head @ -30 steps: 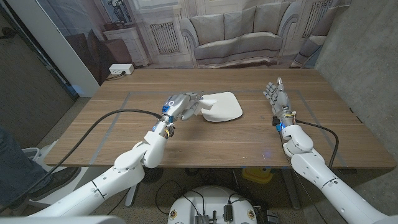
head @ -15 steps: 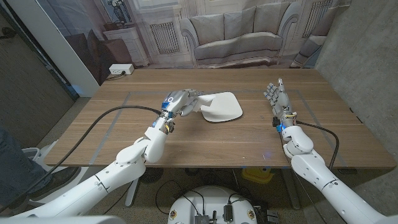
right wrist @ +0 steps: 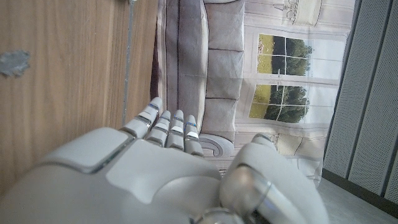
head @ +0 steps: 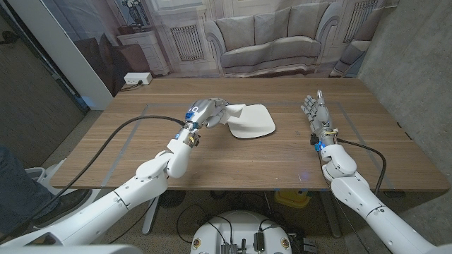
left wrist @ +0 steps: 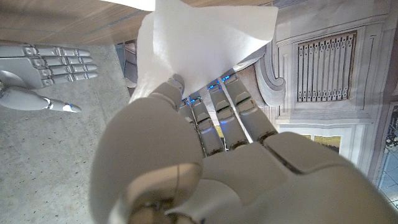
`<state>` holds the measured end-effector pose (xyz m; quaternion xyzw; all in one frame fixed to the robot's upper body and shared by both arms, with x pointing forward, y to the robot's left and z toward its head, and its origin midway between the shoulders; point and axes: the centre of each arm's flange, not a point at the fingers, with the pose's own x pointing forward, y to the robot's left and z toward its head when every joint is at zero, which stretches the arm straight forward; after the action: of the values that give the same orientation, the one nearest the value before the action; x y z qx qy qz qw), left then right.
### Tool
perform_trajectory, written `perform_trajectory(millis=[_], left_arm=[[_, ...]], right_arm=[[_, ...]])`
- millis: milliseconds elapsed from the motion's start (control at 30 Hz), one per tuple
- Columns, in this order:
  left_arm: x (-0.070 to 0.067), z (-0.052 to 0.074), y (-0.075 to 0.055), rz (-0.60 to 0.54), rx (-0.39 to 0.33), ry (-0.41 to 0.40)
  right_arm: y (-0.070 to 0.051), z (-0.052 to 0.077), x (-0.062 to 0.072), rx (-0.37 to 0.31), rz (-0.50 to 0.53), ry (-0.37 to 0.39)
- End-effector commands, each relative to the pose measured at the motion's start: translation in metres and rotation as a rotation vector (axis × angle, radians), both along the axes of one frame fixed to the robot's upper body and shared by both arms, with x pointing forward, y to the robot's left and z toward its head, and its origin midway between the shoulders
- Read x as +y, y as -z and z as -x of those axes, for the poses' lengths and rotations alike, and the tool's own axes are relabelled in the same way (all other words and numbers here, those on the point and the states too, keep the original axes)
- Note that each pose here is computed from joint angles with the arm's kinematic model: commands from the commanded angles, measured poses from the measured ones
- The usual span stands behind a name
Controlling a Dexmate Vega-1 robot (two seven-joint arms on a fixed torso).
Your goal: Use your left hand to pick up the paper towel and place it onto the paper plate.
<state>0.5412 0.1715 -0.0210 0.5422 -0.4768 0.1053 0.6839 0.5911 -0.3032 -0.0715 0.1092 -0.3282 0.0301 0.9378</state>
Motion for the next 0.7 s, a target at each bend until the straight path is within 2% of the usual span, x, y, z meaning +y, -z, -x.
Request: perform_trajectory(millis=[33, 367, 700], left_arm=[[-0.007, -0.010, -0.010, -0.003, -0.022, 0.012], [-0.009, -0.019, -0.017, 0.000, -0.024, 0.019], [-0.009, -0.035, -0.026, 0.023, -0.005, 0.039]], right_arm=[[0.003, 0.004, -0.004, -0.002, -0.010, 0.010], [0.004, 0.003, -0.004, 0.004, -0.009, 0.007], [0.004, 0.003, -0.004, 0.006, -0.010, 0.008]])
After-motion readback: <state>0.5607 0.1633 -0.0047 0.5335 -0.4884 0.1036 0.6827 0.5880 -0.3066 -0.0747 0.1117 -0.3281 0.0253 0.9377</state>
